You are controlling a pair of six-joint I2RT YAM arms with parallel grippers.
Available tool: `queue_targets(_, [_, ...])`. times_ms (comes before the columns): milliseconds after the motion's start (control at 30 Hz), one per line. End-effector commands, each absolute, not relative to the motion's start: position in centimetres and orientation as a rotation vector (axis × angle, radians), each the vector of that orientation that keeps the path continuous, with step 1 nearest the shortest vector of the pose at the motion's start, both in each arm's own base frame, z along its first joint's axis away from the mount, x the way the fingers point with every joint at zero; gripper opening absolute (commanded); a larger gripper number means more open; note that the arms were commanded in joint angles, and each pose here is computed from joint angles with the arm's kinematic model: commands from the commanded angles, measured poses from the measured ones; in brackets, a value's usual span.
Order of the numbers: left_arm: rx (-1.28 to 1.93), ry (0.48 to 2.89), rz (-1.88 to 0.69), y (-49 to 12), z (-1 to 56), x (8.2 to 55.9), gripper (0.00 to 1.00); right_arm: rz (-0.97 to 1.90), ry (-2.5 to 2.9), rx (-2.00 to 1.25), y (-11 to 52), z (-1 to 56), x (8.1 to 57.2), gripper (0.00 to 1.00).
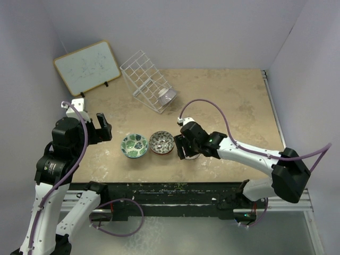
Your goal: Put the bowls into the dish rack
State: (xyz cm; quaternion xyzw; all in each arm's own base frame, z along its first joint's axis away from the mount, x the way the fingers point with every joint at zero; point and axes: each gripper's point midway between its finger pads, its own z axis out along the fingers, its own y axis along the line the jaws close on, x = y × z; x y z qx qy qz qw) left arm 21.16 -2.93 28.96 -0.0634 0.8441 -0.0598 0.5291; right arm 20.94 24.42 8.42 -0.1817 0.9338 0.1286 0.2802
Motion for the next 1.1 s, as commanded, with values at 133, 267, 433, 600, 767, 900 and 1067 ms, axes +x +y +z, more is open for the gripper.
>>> queue_targets(133, [-0.160, 1.953, -0.163, -2.9, 30.5, 21.1, 0.99, 0.377, 2.457, -0.640, 26.7, 8.4, 20.9, 0.66])
queue_targets(267, [-0.162, 1.958, -0.159, -2.9, 30.3, 21.2, 0.99, 0.346, 2.471, -0.656, 26.8, 7.4, 21.0, 0.55])
queue_targets(433, [-0.163, 1.957, -0.160, -2.9, 30.3, 21.2, 0.99, 0.315, 2.476, -0.657, 26.7, 6.9, 21.2, 0.44])
queue_targets(600, [-0.164, 1.954, -0.161, -2.9, 30.4, 21.1, 0.99, 0.269, 2.486, -0.667, 26.2, 6.3, 21.3, 0.43])
queue_targets(767, [-0.162, 1.955, -0.162, -2.9, 30.4, 21.2, 0.99, 0.229, 2.492, -0.662, 25.7, 6.0, 21.3, 0.38])
queue_targets(900, [-0.162, 1.955, -0.164, -2.9, 30.4, 21.2, 0.99, 0.199, 2.498, -0.661, 25.4, 5.9, 21.4, 0.36])
queue_targets(1067, [-0.161, 1.949, -0.167, -2.9, 30.5, 21.0, 0.99, 0.150, 2.504, -0.658, 24.9, 5.4, 21.5, 0.35])
